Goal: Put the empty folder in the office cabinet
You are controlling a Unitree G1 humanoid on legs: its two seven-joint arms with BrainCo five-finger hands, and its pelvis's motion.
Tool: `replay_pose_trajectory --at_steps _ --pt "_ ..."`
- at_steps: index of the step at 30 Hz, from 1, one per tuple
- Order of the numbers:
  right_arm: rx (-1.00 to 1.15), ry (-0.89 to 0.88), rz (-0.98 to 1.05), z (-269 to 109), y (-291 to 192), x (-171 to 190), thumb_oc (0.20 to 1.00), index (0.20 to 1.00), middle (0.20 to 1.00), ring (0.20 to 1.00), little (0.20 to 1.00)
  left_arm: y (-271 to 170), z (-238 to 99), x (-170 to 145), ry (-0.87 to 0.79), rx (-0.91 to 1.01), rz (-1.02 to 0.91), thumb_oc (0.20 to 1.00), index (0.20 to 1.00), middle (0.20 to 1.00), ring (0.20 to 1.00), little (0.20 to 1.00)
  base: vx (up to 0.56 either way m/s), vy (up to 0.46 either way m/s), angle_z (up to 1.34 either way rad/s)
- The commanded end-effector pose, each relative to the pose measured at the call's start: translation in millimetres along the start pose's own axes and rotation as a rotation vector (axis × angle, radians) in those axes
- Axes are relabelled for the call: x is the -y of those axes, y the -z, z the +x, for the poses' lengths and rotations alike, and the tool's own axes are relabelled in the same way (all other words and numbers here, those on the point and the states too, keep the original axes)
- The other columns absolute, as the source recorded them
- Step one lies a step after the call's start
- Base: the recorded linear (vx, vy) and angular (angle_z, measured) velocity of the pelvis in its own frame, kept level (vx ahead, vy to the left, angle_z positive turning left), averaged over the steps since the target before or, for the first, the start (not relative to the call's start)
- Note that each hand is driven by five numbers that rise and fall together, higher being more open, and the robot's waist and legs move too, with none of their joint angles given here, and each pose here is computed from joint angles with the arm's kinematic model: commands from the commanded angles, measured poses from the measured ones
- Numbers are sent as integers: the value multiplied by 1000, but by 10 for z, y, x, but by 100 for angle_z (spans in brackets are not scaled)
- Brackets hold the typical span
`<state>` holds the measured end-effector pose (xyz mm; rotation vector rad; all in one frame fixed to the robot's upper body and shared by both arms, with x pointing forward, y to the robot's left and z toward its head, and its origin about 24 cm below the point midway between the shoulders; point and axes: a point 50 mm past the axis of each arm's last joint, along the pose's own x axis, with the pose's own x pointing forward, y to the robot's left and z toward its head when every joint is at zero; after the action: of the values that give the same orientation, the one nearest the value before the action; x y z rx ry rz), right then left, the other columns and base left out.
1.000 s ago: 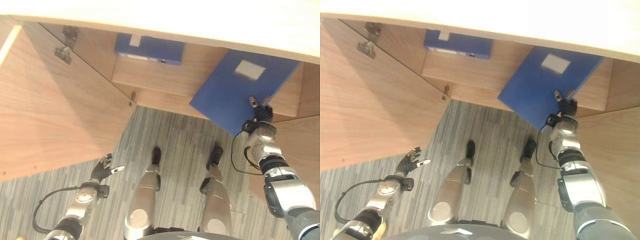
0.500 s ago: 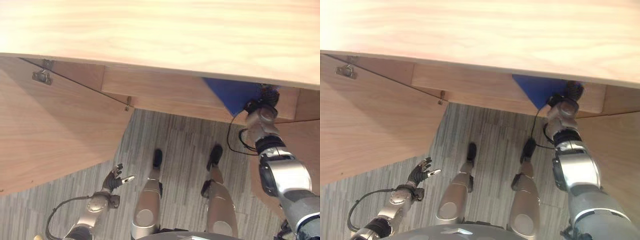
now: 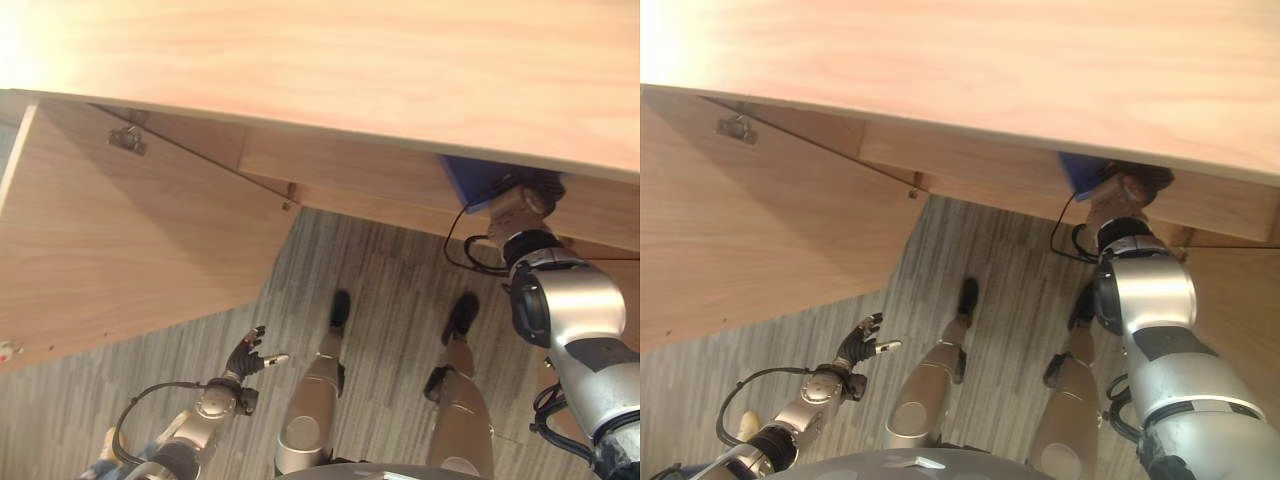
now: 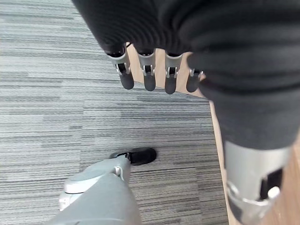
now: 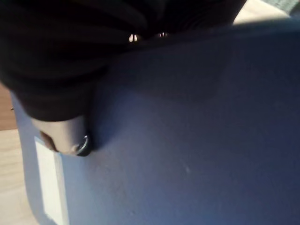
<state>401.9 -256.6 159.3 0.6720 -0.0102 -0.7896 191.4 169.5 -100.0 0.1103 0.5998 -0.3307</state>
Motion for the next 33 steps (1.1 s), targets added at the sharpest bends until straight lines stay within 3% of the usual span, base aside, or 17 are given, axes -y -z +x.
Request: replay_pose_trajectory --at_steps 1,5,14,19,25,33 --pt "144 37 170 49 -658 -114 200 200 200 200 200 -70 15 -54 12 8 99 1000 1000 1000 1000 1000 0 0 0" --pt "250 64 158 38 -982 -138 200 200 200 200 200 -57 20 -3 24 6 97 1000 1000 1000 1000 1000 21 -28 1" --pt "221 112 340 19 -1060 -138 200 200 200 200 200 40 40 -11 5 -52 111 1000 1000 1000 1000 1000 12 -12 1" --pt "227 68 314 -26 -1129 -260 200 200 200 200 200 10 34 -58 -11 -37 97 1000 1000 1000 1000 1000 3 -6 2" --pt "302 -127 160 -168 -1364 -593 200 200 200 200 200 53 -51 -195 -48 -39 51 1000 1000 1000 1000 1000 3 -31 1" --pt "356 -169 70 -213 -1517 -661 200 200 200 200 200 95 -94 -300 -96 -55 1 1000 1000 1000 1000 1000 35 -67 11"
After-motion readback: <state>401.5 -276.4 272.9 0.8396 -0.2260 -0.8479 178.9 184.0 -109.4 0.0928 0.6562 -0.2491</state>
